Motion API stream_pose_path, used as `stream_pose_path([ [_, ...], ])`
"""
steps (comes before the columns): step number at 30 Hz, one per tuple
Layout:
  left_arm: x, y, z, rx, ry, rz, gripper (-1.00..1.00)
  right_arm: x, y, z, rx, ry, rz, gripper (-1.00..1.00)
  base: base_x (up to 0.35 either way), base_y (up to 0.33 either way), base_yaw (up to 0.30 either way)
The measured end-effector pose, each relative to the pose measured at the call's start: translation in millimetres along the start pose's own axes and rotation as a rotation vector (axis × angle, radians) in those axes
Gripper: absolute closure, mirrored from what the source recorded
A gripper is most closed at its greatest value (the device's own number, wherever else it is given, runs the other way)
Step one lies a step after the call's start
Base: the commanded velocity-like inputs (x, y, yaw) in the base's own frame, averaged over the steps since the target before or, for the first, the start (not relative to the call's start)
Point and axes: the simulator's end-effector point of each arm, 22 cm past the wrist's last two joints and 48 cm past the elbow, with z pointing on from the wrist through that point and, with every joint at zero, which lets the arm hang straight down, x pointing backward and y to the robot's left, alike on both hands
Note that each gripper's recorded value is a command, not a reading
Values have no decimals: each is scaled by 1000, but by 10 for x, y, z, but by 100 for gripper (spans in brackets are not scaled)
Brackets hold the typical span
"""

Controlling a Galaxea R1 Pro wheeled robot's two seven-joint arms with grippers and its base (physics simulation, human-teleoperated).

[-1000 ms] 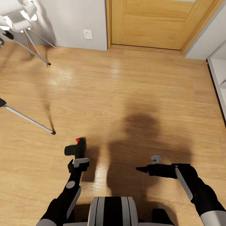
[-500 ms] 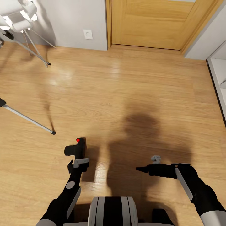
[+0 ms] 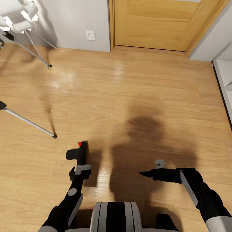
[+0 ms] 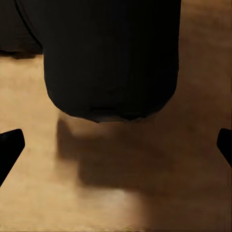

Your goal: Attach the digital camera to the camera tripod in the bedroom.

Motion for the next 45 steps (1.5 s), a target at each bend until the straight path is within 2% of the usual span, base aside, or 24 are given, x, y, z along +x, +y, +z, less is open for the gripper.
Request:
stream_pose_path([
  [9, 127, 37, -5, -5, 25, 5, -100, 1, 0, 0, 0, 0, 0, -100, 0, 0, 0],
  [23, 105, 37, -3, -5, 20, 6, -100, 1, 2, 2, 0, 1, 1, -100, 3, 0, 0],
  [40, 100, 49, -1, -6, 17, 7, -100, 1, 1, 1, 0, 0, 0, -100, 88, 0, 0],
  [45, 103, 106, -2, -32, 18, 7, -100, 1, -4, -3, 1, 0, 0, -100, 2, 0, 0],
])
